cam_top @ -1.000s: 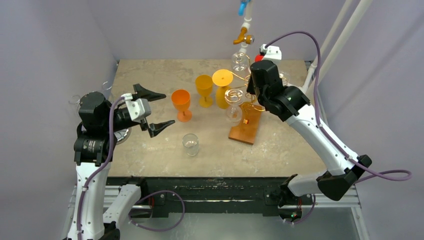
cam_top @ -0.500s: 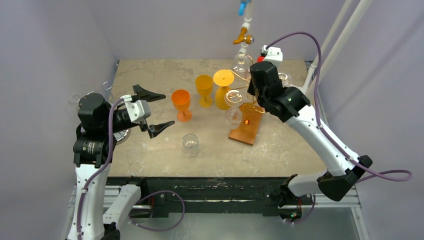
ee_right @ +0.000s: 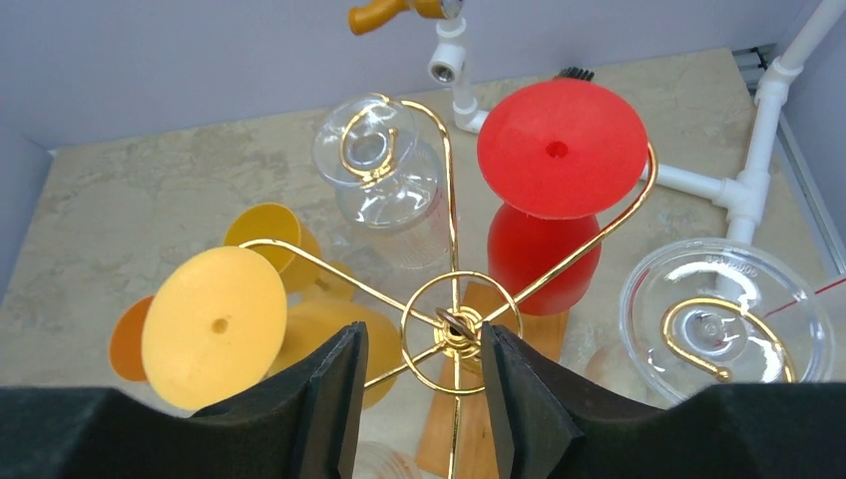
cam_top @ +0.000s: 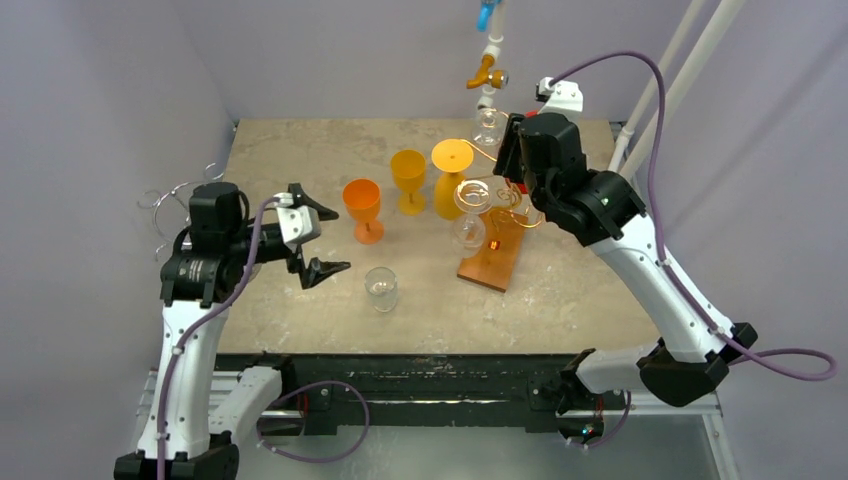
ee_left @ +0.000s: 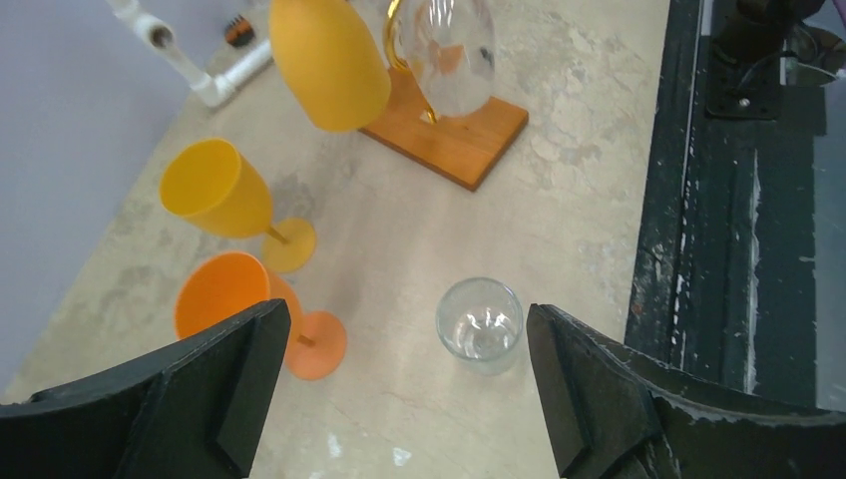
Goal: Place the wine glass upside down on the wine glass rack
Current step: Adjust the wine rack at the center of the board, then pick up the wine glass at the center of the board.
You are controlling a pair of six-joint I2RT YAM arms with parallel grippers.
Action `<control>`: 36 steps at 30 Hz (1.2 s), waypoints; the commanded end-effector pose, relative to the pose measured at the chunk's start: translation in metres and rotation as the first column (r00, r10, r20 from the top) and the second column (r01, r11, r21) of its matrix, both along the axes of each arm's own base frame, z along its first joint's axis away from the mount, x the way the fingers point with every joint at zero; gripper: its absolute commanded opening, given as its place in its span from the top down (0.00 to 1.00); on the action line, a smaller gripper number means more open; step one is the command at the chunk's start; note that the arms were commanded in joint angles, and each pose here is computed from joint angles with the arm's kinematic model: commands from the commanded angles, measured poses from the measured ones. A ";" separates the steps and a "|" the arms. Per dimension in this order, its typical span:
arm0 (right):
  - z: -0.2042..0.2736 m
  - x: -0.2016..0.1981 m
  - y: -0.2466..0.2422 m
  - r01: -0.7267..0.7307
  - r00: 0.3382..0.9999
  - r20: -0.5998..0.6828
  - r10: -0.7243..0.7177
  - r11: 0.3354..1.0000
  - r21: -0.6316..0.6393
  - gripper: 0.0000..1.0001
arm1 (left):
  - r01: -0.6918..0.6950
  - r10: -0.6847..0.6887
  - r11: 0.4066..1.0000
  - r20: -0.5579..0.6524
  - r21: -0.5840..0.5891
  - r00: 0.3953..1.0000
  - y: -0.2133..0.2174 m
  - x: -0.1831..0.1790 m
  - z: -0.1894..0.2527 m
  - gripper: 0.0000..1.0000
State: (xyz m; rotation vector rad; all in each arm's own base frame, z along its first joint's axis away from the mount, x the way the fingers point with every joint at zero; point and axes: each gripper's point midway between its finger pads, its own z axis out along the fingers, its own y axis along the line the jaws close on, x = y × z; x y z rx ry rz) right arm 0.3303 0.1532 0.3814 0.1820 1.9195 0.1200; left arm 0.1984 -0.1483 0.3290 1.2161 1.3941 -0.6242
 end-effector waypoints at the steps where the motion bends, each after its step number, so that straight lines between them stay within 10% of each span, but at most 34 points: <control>1: 0.047 -0.011 -0.007 -0.023 0.995 0.094 0.018 0.998 0.051 0.45 | 0.062 -0.042 0.992 -0.174 0.106 0.984 0.007 -0.007 -0.062 0.02; 15: 0.119 -0.046 -0.017 -0.124 0.971 0.222 0.086 0.979 0.165 0.01 | 0.047 0.079 0.961 -0.436 0.271 0.897 -0.029 0.012 -0.154 0.00; 23: 0.112 -0.062 0.008 -0.249 0.958 0.202 0.206 0.944 0.217 0.01 | -0.047 0.180 0.948 -0.412 0.313 0.893 -0.033 0.053 -0.157 0.03; 36: 0.063 -0.132 0.068 -0.412 0.908 0.054 0.415 0.865 0.287 0.01 | 0.065 0.140 0.945 -0.576 0.322 0.805 -0.042 0.040 -0.214 0.35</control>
